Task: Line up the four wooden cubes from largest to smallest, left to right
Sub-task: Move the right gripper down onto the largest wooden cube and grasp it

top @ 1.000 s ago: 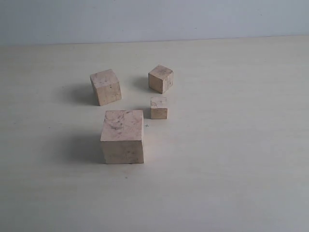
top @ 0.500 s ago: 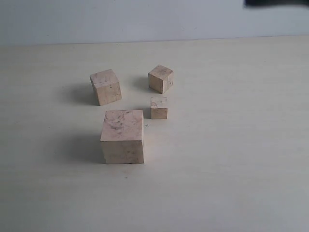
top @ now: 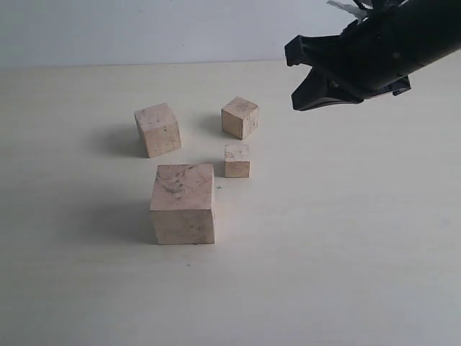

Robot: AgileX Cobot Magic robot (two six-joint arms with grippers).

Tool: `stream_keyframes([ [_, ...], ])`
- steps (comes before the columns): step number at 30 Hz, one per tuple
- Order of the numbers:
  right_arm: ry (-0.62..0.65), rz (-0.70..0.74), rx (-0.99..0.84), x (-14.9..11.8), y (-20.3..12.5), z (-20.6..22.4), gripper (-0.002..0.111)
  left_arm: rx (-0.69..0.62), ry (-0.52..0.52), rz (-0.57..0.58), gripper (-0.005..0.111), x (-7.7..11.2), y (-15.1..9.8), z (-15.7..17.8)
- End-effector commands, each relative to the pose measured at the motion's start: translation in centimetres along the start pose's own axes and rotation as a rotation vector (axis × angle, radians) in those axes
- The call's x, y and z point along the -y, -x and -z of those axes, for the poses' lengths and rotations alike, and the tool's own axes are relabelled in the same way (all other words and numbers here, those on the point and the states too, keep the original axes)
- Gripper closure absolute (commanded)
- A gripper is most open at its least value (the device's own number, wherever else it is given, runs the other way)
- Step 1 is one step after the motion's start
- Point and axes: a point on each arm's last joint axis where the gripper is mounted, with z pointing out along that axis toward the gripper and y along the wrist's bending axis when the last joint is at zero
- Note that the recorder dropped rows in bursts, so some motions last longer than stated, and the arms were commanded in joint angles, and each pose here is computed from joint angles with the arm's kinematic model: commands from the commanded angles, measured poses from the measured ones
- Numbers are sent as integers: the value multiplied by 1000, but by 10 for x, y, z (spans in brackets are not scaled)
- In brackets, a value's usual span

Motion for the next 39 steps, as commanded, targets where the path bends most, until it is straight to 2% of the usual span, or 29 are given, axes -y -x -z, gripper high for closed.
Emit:
stream_keyframes([
  [1, -15, -13, 47, 4, 6, -8, 108, 5, -7, 3, 107, 0, 0, 0],
  [3, 1, -32, 54, 4, 7, -10, 108, 5, -7, 3, 107, 0, 0, 0],
  [6, 56, 30, 59, -1, 8, -10, 108, 5, -7, 3, 107, 0, 0, 0],
  [9, 175, 196, 25, -19, 2, -12, 104, 5, -7, 3, 107, 0, 0, 0],
  [12, 232, 426, 28, -43, -6, -19, 92, 5, -7, 3, 107, 0, 0, 0],
  [14, 238, 684, 45, -56, -12, -27, 78, 5, -7, 3, 107, 0, 0, 0],
  [16, 249, 837, 45, -65, -18, -35, 60, 5, -7, 3, 107, 0, 0, 0],
  [21, 197, 984, 66, -76, -24, -61, 6, 5, -7, 3, 107, 0, 0, 0],
  [22, 183, 999, 68, -76, -24, -66, 3, 5, -7, 3, 107, 0, 0, 0],
  [29, 134, 1049, 23, -61, -29, -99, 3, 5, -7, 3, 107, 0, 0, 0],
  [39, 201, 1125, -46, -46, -44, -141, 4, 5, -7, 3, 107, 0, 0, 0],
])
